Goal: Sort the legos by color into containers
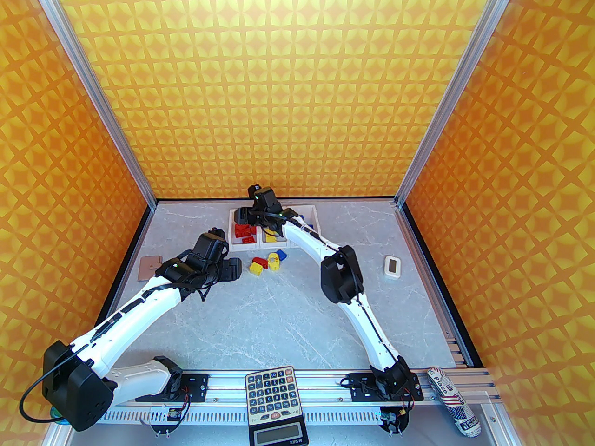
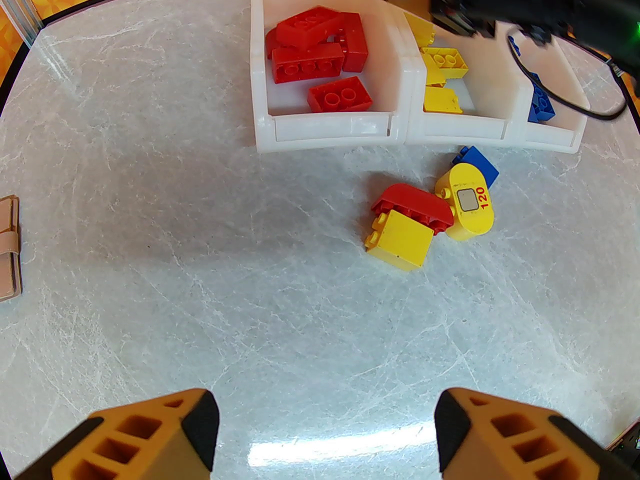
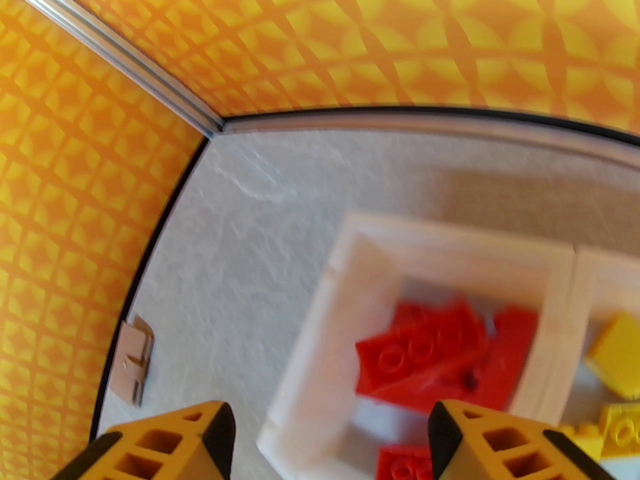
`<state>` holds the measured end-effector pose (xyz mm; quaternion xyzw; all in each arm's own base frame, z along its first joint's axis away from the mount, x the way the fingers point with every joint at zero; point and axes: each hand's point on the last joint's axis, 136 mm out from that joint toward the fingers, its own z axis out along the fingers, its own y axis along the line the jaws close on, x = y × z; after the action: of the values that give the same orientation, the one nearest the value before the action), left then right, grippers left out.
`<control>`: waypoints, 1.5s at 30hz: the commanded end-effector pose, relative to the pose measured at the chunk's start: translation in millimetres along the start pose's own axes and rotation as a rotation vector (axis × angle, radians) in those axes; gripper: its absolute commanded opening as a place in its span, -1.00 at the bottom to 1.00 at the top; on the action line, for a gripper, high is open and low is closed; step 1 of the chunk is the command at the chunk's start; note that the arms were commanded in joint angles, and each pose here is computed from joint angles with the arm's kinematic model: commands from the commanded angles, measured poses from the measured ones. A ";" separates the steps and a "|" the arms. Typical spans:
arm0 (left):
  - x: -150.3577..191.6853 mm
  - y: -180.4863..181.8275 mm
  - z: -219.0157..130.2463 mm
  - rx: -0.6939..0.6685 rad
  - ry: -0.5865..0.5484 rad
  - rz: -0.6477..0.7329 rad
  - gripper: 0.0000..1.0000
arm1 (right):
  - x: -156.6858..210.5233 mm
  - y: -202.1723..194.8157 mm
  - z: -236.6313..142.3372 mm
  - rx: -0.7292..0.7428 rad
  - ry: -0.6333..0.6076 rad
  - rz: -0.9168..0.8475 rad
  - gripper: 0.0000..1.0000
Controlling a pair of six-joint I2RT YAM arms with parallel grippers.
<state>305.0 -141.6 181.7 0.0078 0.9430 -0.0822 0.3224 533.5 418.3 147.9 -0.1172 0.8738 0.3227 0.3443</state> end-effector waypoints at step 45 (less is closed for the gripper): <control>23.1 -60.7 167.3 0.082 0.330 0.227 0.41 | 153.3 -79.2 -326.5 0.471 -0.055 -0.161 0.50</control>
<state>379.0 -218.4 44.8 0.1237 0.9755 -0.0689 0.1682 285.2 156.2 183.6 -0.1080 0.9036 0.0900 0.4047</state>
